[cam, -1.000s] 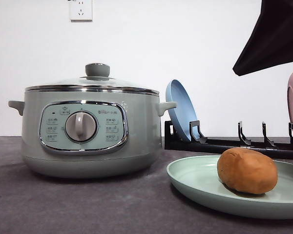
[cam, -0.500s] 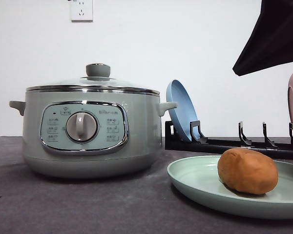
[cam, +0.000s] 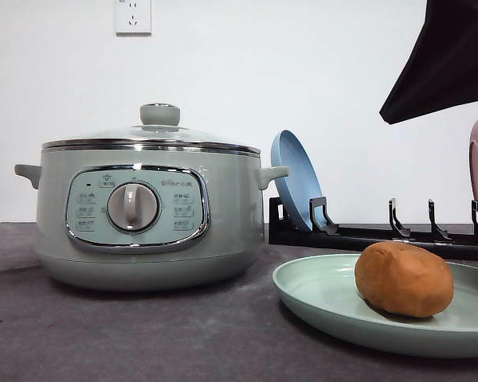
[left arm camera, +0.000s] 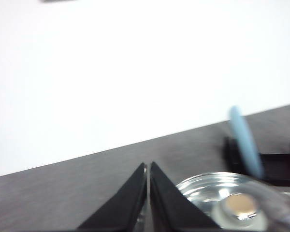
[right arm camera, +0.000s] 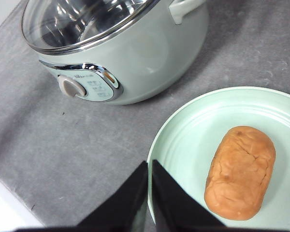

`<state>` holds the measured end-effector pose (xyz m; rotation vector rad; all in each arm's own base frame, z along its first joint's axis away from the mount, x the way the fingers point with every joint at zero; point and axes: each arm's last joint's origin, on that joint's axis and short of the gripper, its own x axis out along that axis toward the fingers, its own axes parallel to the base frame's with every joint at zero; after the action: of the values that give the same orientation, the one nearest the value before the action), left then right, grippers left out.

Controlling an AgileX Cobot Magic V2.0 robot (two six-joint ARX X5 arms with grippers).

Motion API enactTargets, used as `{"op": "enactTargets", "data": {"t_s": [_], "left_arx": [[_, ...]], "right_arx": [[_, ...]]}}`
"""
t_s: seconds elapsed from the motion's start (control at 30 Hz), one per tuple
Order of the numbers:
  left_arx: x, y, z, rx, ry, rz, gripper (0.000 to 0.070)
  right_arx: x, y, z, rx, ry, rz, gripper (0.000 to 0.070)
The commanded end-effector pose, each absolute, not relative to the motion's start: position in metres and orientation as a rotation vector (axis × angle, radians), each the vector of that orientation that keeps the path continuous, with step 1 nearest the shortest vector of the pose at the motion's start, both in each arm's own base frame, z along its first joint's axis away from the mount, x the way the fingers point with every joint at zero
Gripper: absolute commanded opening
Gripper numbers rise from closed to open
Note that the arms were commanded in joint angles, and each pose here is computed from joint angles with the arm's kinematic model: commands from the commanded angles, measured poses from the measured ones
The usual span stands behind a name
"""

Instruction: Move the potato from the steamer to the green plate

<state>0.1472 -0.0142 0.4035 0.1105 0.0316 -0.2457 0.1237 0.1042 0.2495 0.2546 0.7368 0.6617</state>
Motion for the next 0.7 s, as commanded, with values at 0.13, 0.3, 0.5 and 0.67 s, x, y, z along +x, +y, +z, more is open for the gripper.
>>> {"op": "enactTargets", "data": {"t_s": [0.13,0.3,0.5,0.67], "left_arx": [[0.119,0.000,0.356,0.121,-0.039,-0.073,0.0000],[0.106,0.006,0.308,0.120,-0.025,0.053,0.0000],[0.099,0.009,0.255,0.117,0.039,0.116,0.0000],[0.097,0.010,0.219,0.115,0.079,0.122,0.0000]], "right_arx": [[0.124,0.106,0.253,0.250,0.718,0.675,0.0000],[0.124,0.106,0.253,0.250,0.718,0.675,0.0000],[0.124,0.106,0.253,0.250,0.719,0.675,0.0000],[0.124,0.106,0.253,0.250,0.718,0.675,0.0000]]}}
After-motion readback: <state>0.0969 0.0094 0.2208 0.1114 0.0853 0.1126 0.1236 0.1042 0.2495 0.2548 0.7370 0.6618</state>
